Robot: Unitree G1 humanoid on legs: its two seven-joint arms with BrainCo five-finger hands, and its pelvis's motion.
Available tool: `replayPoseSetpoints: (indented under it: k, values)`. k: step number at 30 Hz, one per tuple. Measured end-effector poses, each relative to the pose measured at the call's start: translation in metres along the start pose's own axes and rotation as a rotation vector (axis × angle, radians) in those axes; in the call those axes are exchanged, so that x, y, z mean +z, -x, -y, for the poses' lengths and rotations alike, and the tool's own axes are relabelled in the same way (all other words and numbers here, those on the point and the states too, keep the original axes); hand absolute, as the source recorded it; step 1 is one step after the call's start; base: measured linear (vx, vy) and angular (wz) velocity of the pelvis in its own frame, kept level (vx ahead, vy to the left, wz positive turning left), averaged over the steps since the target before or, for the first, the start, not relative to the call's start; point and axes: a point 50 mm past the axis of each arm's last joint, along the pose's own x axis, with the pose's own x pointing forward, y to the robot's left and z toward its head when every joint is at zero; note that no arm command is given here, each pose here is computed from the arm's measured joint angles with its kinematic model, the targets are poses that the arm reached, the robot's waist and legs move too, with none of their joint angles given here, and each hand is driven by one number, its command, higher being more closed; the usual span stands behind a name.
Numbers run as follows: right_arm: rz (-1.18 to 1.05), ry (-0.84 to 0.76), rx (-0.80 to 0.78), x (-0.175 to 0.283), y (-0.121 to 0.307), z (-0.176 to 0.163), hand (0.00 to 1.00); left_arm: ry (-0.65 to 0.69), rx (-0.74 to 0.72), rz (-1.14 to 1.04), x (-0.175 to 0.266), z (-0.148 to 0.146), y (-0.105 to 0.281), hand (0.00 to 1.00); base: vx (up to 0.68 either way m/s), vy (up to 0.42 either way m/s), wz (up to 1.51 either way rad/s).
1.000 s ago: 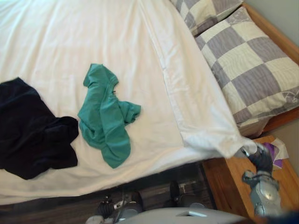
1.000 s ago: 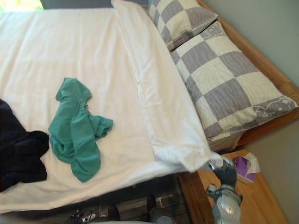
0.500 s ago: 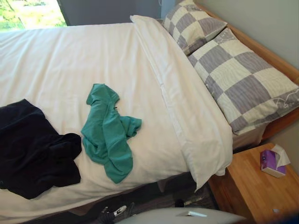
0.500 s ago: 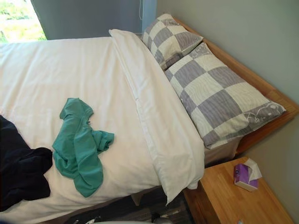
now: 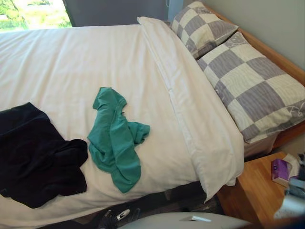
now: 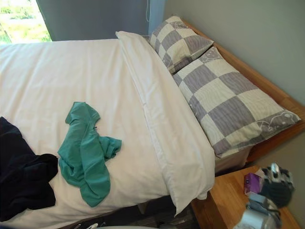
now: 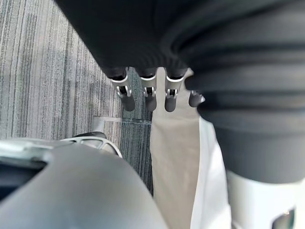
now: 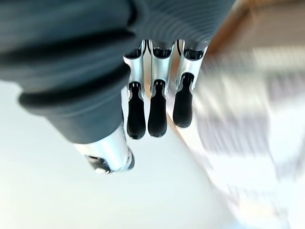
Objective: Tidy the bed and pick cloth on bed and put in laundry
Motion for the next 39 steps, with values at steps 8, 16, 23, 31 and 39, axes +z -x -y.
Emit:
replayPoseSetpoints:
  k: [8,16,23,31,39]
  values:
    - [-0.165,-0.291,0.332,-0.058,-0.024,-0.095,1.0,-0.084,-0.074,0.02,0.015,0.019,-0.007,0.0,0.02,0.015,0.25]
    - [0.052,-0.526,0.647,-0.013,-0.072,-0.215,1.0,-0.082,-0.142,0.154,0.067,0.041,-0.02,0.0,-0.09,-0.025,0.26]
    - [0.18,-0.765,0.576,0.01,-0.083,-0.209,1.0,-0.085,-0.15,0.226,0.083,0.056,-0.021,0.0,-0.01,-0.005,0.02]
    - [0.211,-0.793,0.67,0.009,-0.08,-0.208,1.0,-0.085,-0.163,0.256,0.089,0.062,-0.021,0.0,0.04,0.005,-0.04]
    - [0.162,-0.72,0.79,-0.014,-0.058,-0.18,1.0,-0.061,-0.164,0.274,0.09,0.062,-0.02,0.0,0.06,-0.056,-0.01]
